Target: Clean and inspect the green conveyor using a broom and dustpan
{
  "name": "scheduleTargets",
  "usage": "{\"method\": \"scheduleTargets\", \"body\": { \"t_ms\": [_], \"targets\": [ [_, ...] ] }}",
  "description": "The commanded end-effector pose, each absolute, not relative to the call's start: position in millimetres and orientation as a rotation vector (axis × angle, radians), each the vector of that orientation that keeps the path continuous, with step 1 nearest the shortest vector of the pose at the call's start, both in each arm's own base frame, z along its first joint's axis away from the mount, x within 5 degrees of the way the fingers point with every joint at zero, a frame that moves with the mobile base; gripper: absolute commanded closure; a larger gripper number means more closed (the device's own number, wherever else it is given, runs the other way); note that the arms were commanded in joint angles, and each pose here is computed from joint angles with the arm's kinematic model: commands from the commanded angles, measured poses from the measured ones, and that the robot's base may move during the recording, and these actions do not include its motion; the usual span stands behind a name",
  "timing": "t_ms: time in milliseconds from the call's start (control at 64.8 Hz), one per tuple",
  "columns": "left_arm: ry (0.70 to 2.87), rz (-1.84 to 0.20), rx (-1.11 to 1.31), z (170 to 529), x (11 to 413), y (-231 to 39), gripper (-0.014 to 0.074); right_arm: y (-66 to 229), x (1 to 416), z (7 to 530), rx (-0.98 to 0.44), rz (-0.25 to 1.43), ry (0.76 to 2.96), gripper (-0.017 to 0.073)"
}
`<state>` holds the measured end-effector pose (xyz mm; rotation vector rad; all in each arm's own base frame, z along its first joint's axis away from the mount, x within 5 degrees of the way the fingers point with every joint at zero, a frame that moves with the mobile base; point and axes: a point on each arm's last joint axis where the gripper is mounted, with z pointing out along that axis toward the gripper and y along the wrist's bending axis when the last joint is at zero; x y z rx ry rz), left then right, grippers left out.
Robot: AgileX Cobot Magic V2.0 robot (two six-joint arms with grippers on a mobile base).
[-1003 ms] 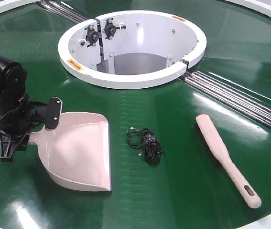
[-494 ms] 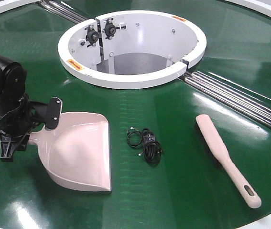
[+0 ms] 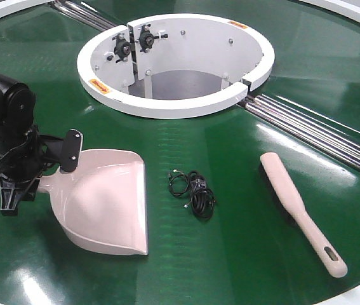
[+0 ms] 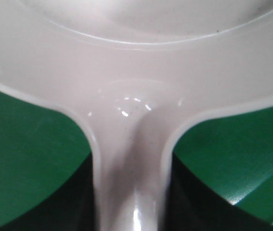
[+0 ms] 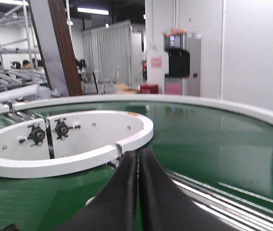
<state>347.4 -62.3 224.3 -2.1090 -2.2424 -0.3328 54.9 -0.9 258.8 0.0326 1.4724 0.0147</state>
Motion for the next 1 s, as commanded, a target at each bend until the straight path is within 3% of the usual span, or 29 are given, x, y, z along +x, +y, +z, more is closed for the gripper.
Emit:
{"method": "scheduleTargets", "body": {
  "t_ms": [0,247,447,602,771,879,987],
  "targets": [
    [-2.282,-0.395,-2.130,247.1,345.8,-62.6,0.0600,-1.2,64.0,291.8,0.046,0.025,1.503,0.0568],
    [-2.282,-0.395,-2.130,247.1,345.8,-62.6,0.0600,-0.6,109.7,313.6,0.103,0.076,1.783,0.0568],
    [-2.282,-0.395,-2.130,247.1,345.8,-62.6,0.0600,-0.2,135.4,304.6,0.164,0.122,1.880,0.0568],
    [-2.282,-0.395,-2.130,247.1,345.8,-62.6,0.0600,-0.5,142.3,292.4,0.105,0.066,1.995,0.0544],
    [-2.282,-0.395,-2.130,247.1,345.8,-62.6,0.0600,8.1,144.6,297.5,-0.010,0.062,2.086,0.0410],
    [-2.282,-0.395,-2.130,247.1,345.8,-62.6,0.0600,17.2,147.2,307.8,-0.150,0.045,2.162,0.0268],
    [-2.282,-0.395,-2.130,247.1,345.8,-62.6,0.0600,22.4,153.4,319.8,-0.202,0.040,2.221,0.0125]
  ]
}}
